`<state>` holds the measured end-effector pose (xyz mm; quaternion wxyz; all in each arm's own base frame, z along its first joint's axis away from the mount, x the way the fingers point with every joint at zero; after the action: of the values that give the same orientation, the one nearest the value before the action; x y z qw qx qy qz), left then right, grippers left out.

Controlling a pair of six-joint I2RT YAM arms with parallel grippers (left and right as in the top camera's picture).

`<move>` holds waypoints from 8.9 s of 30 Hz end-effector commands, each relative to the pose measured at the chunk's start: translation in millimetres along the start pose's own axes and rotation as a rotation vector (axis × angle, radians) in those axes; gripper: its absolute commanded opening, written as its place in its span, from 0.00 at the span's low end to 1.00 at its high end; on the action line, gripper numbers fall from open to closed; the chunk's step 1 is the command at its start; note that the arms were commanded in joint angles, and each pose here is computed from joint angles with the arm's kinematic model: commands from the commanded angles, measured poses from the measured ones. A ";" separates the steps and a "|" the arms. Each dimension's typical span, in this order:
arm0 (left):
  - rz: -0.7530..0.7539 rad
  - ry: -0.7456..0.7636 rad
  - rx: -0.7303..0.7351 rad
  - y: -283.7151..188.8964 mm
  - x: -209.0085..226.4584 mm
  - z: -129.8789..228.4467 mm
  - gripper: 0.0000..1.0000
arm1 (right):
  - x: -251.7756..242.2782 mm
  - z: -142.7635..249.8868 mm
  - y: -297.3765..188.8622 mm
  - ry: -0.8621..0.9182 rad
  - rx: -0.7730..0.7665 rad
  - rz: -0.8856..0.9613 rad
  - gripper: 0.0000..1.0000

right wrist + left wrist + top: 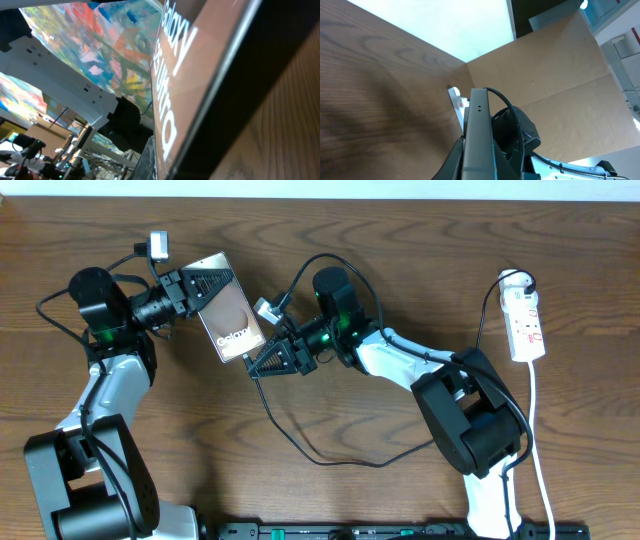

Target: Plug charger to phone and switch on socket

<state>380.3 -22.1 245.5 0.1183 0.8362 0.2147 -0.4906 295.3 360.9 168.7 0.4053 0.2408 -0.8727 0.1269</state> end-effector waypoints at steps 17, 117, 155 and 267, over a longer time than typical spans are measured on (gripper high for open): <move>0.028 0.022 0.041 0.3 -4.5 5.7 0.07 | -0.4 -5.4 -11.9 0.006 -0.022 0.017 0.01; -0.818 -0.445 -0.083 -113.4 126.4 77.4 0.07 | -17.5 -54.1 -99.5 0.061 -0.342 0.261 0.99; -1.042 -0.575 -0.019 -133.8 150.2 136.4 0.08 | -16.1 -52.2 -96.7 0.064 -0.325 0.246 0.99; -0.629 -0.111 -0.223 -103.2 -7.8 77.8 0.86 | 168.3 49.1 -396.9 0.616 -0.892 1.504 0.99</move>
<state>268.0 35.2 212.3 0.0603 0.6814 0.5085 -0.5230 380.8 -23.7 270.3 0.4750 -0.6510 -0.5851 0.0910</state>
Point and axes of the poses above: each gripper's point midway between its finger pads, its own y axis out along the fingers, its own x axis along the line the jaws close on, z = x × y, the point moved 5 cm from there along -y, back along the fingers, and after that the axes turned 3 degrees about y, right-handed, at the moved point
